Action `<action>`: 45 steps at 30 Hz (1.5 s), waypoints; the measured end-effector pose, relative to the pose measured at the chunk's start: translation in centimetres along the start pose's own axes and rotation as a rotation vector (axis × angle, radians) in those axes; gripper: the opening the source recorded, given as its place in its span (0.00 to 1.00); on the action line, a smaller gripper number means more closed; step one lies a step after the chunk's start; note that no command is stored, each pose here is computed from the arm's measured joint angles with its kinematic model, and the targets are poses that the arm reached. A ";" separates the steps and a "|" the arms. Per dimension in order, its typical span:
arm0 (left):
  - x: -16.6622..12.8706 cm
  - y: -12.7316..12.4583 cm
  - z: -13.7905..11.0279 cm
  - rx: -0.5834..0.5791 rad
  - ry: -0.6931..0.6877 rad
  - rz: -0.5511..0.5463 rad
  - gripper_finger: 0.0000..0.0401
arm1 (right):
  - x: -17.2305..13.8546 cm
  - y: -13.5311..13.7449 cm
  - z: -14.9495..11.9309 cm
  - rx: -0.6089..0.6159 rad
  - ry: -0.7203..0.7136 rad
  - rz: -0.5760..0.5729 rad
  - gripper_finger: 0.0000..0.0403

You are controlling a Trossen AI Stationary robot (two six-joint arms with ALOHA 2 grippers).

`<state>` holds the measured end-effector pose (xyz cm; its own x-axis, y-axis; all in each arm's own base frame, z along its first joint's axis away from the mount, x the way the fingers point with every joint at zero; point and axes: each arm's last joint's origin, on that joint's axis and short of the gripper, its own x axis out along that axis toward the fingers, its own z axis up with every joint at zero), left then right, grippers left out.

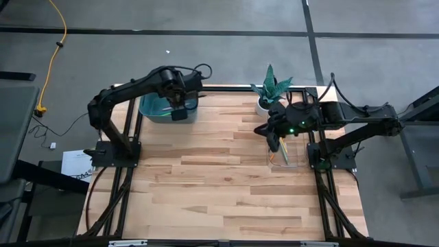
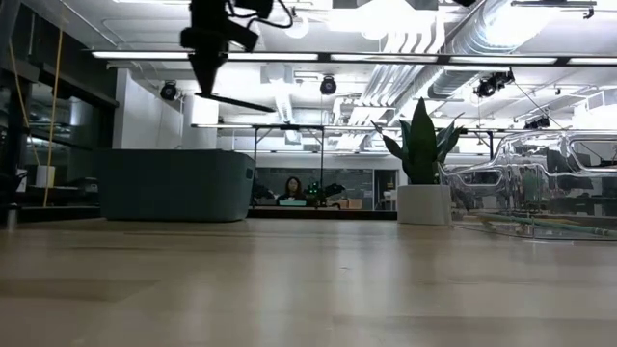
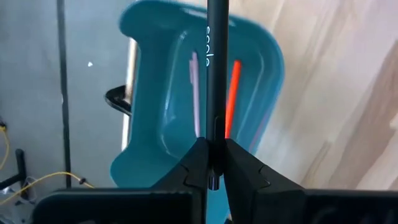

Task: Sort pens & pencils
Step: Put the black pen into the blue bin

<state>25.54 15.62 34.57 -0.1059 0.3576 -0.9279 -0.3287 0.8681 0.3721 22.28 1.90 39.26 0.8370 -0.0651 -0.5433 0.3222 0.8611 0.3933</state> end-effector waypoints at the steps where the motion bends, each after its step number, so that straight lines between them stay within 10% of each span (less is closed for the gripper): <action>1: 0.2 0.0 -0.4 0.007 0.004 -0.008 0.06 | 0.0 0.1 0.1 0.013 -0.015 0.010 0.05; 16: 3.8 1.8 -6.7 -0.084 -0.033 -0.043 0.06 | -0.2 1.1 1.6 0.100 -0.163 0.121 0.05; 45: 8.7 5.3 -8.3 -0.063 -0.107 -0.109 0.14 | 2.7 3.3 1.2 0.170 -0.196 0.124 0.05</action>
<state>15.10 20.45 28.25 0.0335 0.3000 -0.9533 -0.3917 0.8815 0.2636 26.16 3.93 39.95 0.9390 -0.0748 -0.3357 0.2673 0.7728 0.5756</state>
